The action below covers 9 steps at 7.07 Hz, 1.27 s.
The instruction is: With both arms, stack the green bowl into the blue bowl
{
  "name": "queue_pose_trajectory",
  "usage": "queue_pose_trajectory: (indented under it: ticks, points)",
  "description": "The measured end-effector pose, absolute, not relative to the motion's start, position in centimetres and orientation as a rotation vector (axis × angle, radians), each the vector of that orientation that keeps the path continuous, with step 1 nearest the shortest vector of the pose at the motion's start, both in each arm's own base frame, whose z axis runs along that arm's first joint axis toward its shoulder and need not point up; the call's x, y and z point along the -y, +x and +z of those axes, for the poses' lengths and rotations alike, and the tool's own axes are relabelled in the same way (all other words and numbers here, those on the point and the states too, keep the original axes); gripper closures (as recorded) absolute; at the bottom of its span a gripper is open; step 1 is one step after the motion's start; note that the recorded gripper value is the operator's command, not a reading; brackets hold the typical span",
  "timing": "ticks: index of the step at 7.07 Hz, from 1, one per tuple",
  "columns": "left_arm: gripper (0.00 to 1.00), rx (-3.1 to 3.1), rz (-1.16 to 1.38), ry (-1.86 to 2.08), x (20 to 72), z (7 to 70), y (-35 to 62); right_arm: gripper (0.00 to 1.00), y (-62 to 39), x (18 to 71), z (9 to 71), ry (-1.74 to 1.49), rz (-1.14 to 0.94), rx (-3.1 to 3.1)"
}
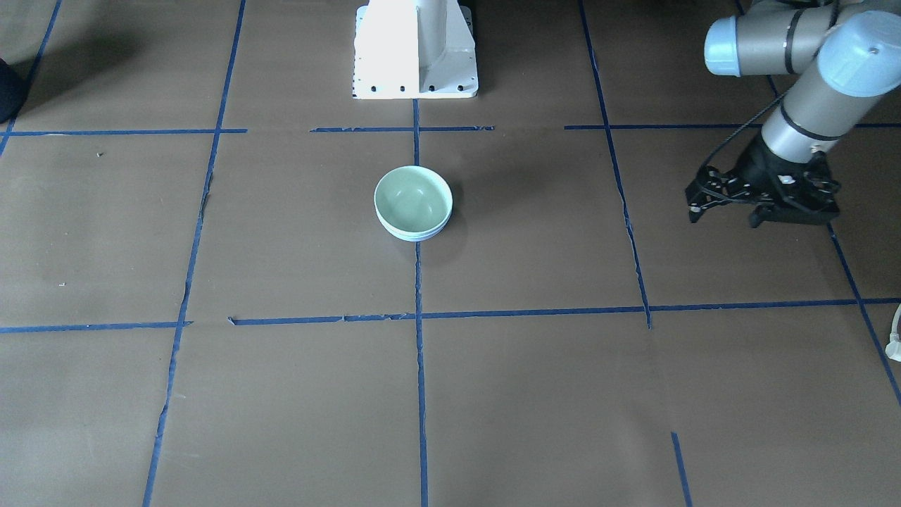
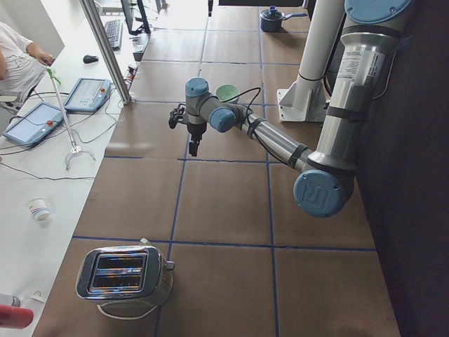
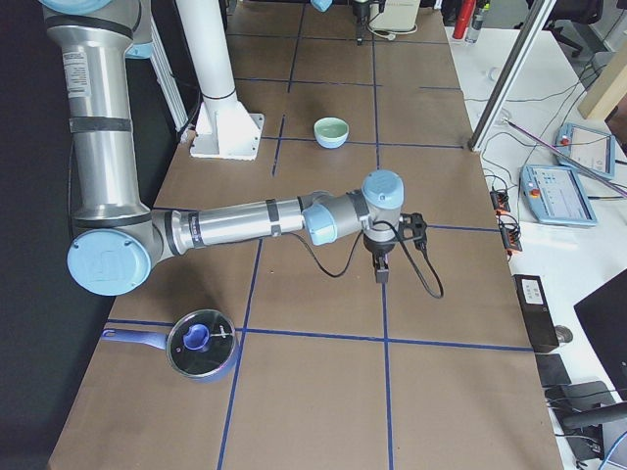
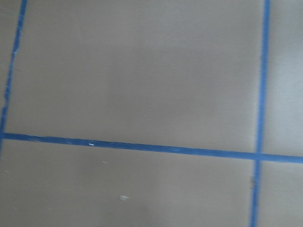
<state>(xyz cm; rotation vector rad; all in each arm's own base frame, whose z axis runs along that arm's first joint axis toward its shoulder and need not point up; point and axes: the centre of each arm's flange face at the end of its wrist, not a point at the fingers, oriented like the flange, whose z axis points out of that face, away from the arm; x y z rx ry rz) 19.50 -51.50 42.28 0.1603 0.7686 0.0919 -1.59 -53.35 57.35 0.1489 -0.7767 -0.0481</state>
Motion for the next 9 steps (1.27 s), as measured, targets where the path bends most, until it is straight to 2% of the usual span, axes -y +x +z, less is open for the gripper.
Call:
queue_pose_trajectory:
  ticks: [3,6,9]
  points:
    - [0.0,-0.797,0.165,0.185,50.8,48.3,4.9,0.0,6.9,52.1,67.3,0.099,-0.099,0.738]
    - [0.0,-0.763,0.23,0.146,51.3,57.1,-4.2,0.0,8.2,51.4,68.5,0.099,-0.087,0.762]
    - [0.0,-0.77,0.15,0.039,52.1,58.2,-5.0,0.0,8.0,50.9,67.9,0.115,-0.102,0.76]
